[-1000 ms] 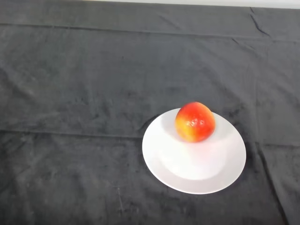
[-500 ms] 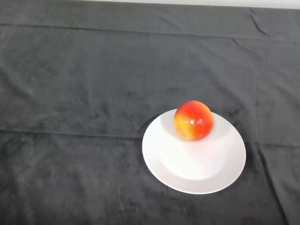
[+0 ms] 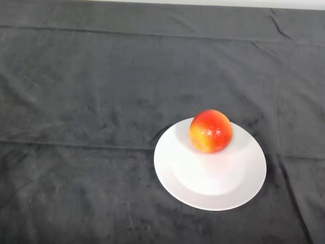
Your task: Move the apple to the plate
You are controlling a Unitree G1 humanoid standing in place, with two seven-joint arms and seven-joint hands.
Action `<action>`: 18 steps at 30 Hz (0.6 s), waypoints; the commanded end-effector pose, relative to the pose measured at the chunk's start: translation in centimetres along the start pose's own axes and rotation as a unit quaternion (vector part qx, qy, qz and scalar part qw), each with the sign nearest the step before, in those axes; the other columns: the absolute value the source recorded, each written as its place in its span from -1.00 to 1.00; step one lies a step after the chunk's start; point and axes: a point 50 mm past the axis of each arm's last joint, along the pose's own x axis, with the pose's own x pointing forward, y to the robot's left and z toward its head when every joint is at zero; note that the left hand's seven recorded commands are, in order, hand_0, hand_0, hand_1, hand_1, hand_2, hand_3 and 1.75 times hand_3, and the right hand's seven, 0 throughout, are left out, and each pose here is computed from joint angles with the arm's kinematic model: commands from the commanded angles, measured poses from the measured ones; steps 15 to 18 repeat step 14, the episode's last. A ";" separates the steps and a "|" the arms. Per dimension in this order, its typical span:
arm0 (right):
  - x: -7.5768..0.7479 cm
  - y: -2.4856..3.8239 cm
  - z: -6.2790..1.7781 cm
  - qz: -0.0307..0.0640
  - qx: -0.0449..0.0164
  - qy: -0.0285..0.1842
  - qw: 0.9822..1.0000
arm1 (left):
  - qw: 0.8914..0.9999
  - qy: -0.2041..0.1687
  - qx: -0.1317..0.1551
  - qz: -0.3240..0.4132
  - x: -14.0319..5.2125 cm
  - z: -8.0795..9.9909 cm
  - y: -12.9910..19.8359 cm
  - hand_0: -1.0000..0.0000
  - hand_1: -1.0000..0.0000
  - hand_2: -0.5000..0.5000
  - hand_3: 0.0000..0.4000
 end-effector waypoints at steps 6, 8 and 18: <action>-1.18 2.89 -2.22 0.049 -0.018 0.034 0.998 | 0.999 -0.049 0.022 0.002 0.6 1.8 0.7 1.00 1.00 0.00 -1.00; -1.18 2.89 -2.22 0.049 -0.018 0.034 0.998 | 0.998 -0.050 0.023 0.003 0.5 1.8 0.7 1.00 1.00 0.00 -1.00; -1.18 2.89 -2.22 0.049 -0.018 0.034 0.998 | 0.998 -0.052 0.027 0.004 0.5 1.8 0.7 1.00 1.00 0.00 -1.00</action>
